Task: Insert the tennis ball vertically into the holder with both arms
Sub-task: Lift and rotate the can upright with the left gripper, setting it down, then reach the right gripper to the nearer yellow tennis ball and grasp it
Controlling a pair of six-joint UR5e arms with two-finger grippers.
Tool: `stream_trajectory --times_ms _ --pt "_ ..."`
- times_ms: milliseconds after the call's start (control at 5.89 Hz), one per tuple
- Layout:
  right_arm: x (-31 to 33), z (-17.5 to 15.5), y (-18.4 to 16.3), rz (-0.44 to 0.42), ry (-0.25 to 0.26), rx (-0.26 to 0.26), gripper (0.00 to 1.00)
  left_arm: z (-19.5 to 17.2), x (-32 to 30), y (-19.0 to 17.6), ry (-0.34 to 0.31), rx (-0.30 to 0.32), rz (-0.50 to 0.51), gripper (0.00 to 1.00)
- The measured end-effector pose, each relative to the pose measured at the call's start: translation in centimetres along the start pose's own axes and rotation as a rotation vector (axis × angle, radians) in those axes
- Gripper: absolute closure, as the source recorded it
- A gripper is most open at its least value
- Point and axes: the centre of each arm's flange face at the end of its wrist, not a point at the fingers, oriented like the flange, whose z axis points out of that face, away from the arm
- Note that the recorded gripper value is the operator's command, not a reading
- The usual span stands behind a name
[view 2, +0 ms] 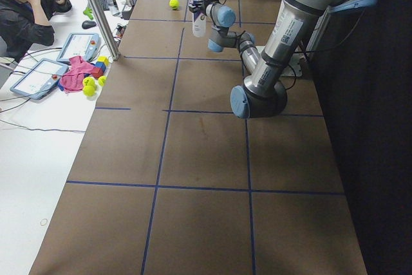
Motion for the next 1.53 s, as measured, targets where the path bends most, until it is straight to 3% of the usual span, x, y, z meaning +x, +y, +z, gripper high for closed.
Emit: stream_trajectory --times_ms 340,850,1529 --pt "-0.5 -0.1 -0.2 0.0 -0.047 0.013 0.0 0.1 -2.7 7.6 -0.022 0.039 -0.011 0.17" --pt "-0.8 -0.2 -0.3 -0.001 -0.067 0.019 0.0 0.5 -1.9 13.2 -0.056 0.019 -0.033 0.17" --pt "-1.7 -0.5 -1.2 -0.007 -0.086 0.03 0.0 0.5 -1.3 14.6 -0.058 0.022 -0.042 0.13"
